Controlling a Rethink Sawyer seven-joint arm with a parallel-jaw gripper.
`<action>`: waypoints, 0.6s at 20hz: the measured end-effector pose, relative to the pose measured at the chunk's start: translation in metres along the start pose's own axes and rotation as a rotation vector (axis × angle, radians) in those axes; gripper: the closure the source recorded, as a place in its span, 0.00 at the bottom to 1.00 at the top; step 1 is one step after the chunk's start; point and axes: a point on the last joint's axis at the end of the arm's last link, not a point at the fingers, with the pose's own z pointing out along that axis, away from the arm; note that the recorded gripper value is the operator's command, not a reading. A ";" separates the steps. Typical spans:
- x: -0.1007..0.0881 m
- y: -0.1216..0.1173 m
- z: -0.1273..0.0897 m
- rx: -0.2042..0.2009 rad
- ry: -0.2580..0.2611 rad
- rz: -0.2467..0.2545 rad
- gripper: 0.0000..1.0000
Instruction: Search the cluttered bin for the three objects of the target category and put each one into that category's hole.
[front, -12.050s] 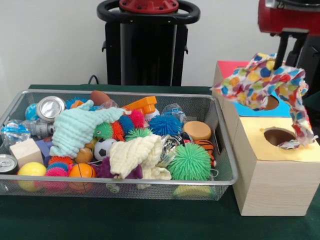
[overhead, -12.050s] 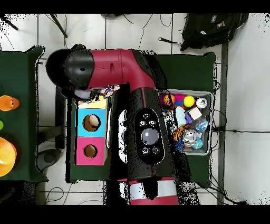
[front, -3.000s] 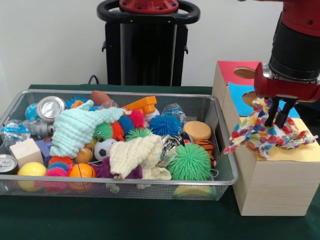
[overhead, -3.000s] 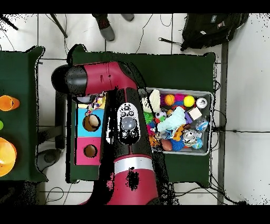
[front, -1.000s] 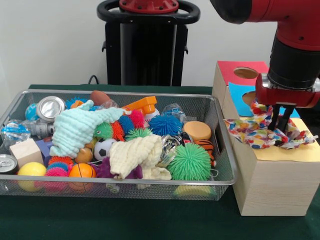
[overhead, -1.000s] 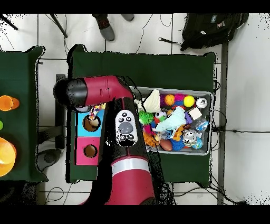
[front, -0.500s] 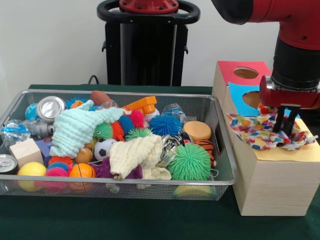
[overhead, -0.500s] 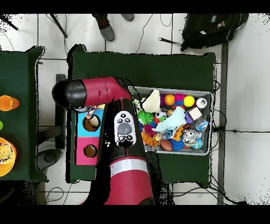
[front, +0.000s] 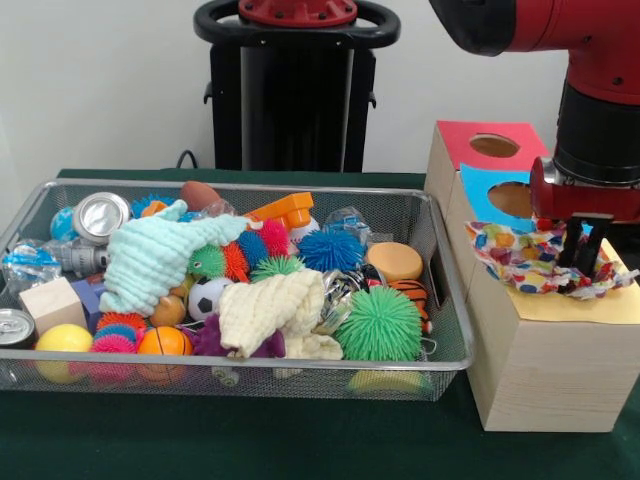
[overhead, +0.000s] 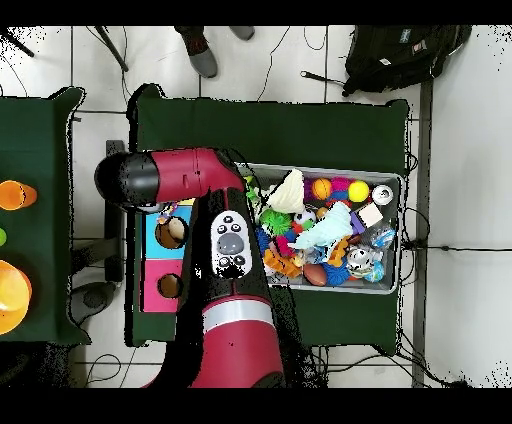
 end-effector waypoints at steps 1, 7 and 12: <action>0.000 0.000 0.001 0.000 -0.001 0.001 1.00; -0.002 -0.001 0.005 -0.002 -0.023 0.003 0.00; -0.005 -0.010 0.008 0.005 -0.034 0.013 0.00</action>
